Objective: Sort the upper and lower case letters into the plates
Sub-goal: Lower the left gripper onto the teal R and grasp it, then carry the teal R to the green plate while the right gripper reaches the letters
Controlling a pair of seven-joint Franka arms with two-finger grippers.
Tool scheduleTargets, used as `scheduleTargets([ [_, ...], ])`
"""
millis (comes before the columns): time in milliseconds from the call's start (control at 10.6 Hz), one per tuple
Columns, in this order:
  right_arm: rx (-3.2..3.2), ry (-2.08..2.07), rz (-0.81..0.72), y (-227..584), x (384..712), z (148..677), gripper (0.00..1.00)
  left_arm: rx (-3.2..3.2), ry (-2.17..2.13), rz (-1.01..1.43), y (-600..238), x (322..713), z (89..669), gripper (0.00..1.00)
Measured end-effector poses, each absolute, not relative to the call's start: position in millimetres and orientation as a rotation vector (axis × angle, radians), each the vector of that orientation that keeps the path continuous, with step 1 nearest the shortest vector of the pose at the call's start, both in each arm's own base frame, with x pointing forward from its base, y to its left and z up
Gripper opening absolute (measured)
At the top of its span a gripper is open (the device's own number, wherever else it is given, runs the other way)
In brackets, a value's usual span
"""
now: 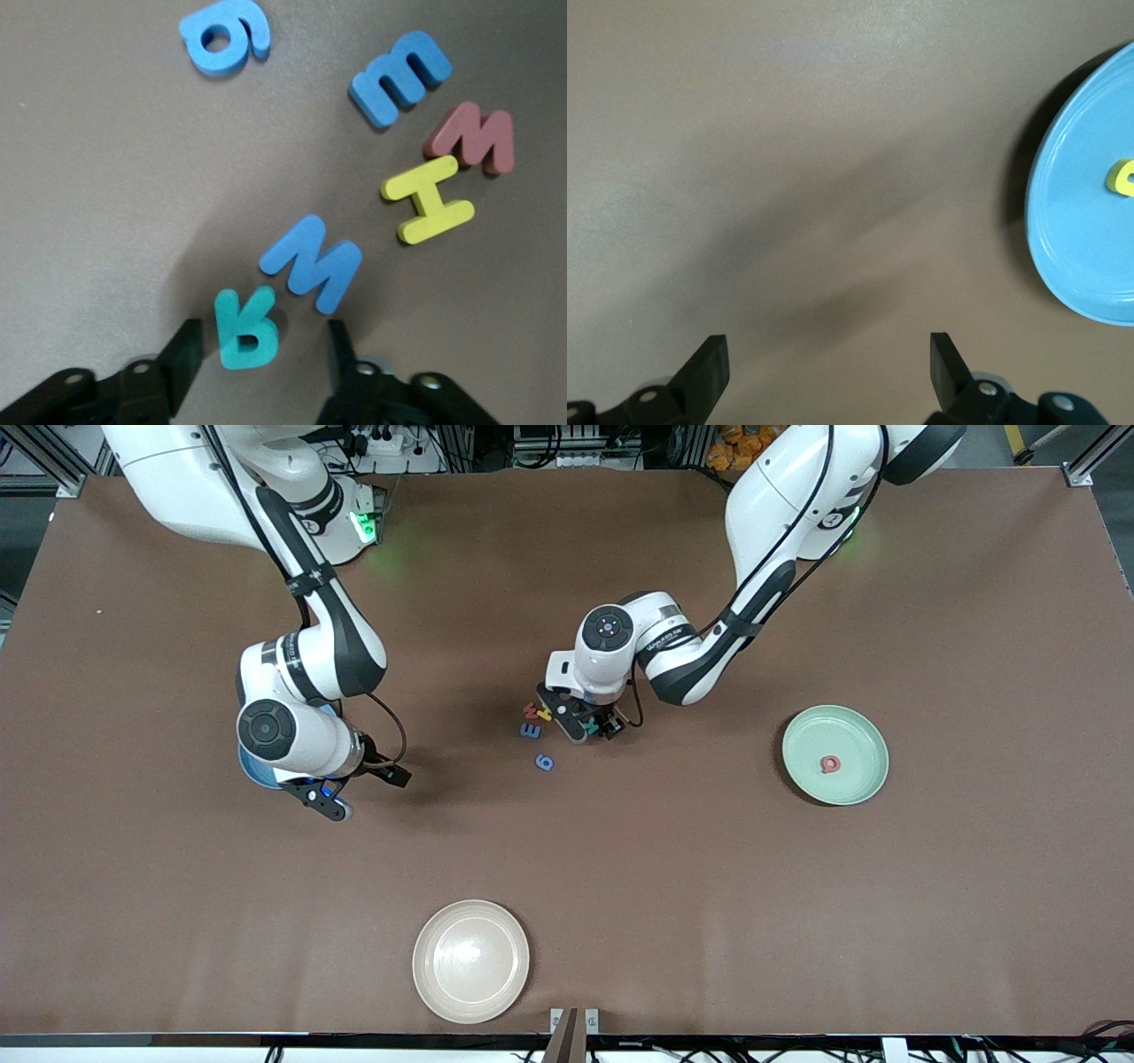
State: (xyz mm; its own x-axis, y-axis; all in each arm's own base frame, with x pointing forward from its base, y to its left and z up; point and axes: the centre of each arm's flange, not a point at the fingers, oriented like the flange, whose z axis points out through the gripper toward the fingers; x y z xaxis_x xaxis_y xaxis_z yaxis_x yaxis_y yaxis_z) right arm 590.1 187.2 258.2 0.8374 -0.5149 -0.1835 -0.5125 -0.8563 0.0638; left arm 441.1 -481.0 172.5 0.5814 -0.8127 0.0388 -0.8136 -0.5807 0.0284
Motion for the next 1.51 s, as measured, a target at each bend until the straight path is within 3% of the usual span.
scheduleTargets([
  [189,3.0,-0.835,-0.306,188.5,589.7,257.7,1.0,2.761,-1.428,0.056,-479.7,447.0,175.7,0.29],
  [566,3.002,-0.833,-0.303,189.9,590.4,256.9,1.0,2.849,-1.302,0.065,-438.4,492.9,184.4,0.29],
  [943,3.009,-0.851,-0.263,230.7,588.8,266.8,1.0,3.048,-1.003,-0.017,-349.8,557.1,281.9,0.29],
  [1226,3.049,-0.865,-0.165,324.9,559.4,267.4,1.0,3.164,-0.867,-0.135,-266.1,581.5,323.8,0.29],
  [1508,3.024,-0.958,-0.151,396.5,526.9,239.5,1.0,3.215,-0.766,-0.283,-181.1,589.4,327.2,0.29],
])
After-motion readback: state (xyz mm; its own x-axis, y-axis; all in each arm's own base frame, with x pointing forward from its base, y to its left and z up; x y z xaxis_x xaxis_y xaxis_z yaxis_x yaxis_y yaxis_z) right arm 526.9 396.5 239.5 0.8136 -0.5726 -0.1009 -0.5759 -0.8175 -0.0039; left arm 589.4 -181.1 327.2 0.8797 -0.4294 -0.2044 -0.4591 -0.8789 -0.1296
